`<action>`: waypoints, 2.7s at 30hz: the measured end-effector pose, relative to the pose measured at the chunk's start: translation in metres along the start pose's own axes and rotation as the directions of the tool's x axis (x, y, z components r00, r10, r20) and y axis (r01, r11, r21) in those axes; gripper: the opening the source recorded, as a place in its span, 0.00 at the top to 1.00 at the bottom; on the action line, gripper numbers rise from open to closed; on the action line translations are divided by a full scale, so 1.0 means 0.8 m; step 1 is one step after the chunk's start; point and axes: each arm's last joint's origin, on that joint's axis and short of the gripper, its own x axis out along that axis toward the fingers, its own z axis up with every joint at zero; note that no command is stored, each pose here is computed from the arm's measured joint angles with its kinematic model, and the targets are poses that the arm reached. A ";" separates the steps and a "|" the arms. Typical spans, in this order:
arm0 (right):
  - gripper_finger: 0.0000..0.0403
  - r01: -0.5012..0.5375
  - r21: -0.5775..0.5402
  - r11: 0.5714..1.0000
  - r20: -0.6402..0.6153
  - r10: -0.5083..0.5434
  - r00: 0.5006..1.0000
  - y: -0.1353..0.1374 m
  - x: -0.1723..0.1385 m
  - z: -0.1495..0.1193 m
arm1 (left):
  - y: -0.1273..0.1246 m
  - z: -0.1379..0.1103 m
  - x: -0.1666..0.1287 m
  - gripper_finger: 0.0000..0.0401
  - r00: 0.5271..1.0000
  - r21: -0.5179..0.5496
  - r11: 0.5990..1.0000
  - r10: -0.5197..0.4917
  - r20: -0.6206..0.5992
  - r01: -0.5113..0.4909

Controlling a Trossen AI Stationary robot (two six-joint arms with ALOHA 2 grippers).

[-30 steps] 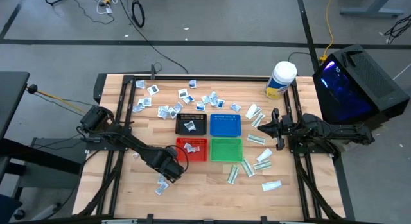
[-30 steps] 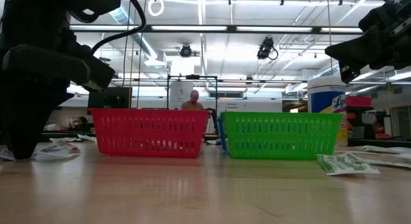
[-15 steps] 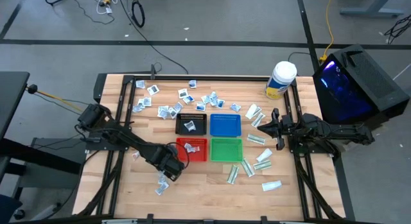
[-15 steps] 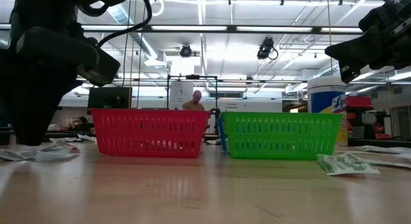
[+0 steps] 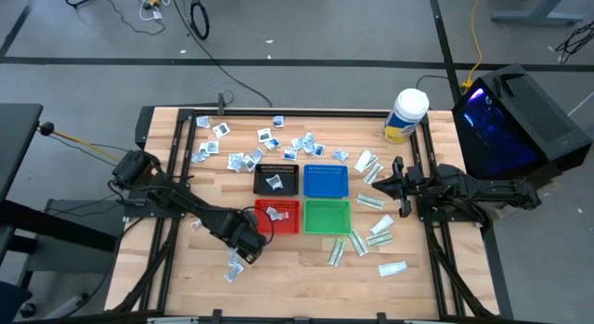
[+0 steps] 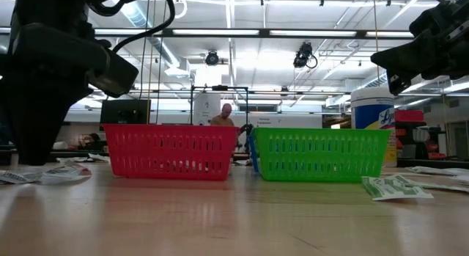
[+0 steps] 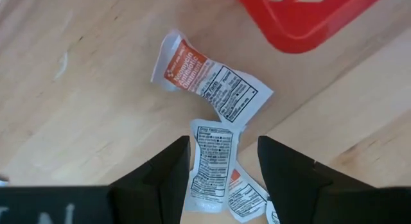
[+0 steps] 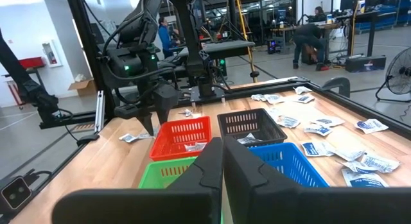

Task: Pick & Place First Aid Supplies
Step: Put the orange ointment pack into the orange bin

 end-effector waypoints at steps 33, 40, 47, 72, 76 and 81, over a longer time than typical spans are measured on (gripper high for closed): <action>0.96 0.000 0.000 1.000 0.000 0.000 1.000 0.000 0.000 0.000 | -0.009 -0.004 -0.013 0.38 0.999 0.061 0.998 0.018 0.027 -0.019; 0.96 0.001 0.000 1.000 0.000 -0.001 1.000 0.000 0.000 0.000 | -0.012 -0.003 -0.006 0.38 1.000 0.066 0.997 0.031 0.008 -0.031; 0.96 0.000 0.000 1.000 0.000 0.000 1.000 0.000 0.000 0.000 | -0.012 -0.003 0.010 0.38 0.997 0.076 0.995 0.071 -0.022 -0.069; 0.96 0.001 0.000 1.000 0.000 -0.001 1.000 0.000 0.000 0.000 | -0.013 0.006 0.026 0.57 0.994 0.093 0.992 0.088 -0.060 -0.082; 0.96 0.000 0.000 1.000 0.000 0.000 1.000 0.000 0.000 0.000 | -0.013 0.006 0.026 0.65 0.994 0.093 0.992 0.086 -0.063 -0.080; 0.96 0.001 0.000 1.000 0.000 -0.001 1.000 0.000 0.000 0.000 | -0.013 0.006 0.027 0.70 0.994 0.092 0.993 0.086 -0.063 -0.080</action>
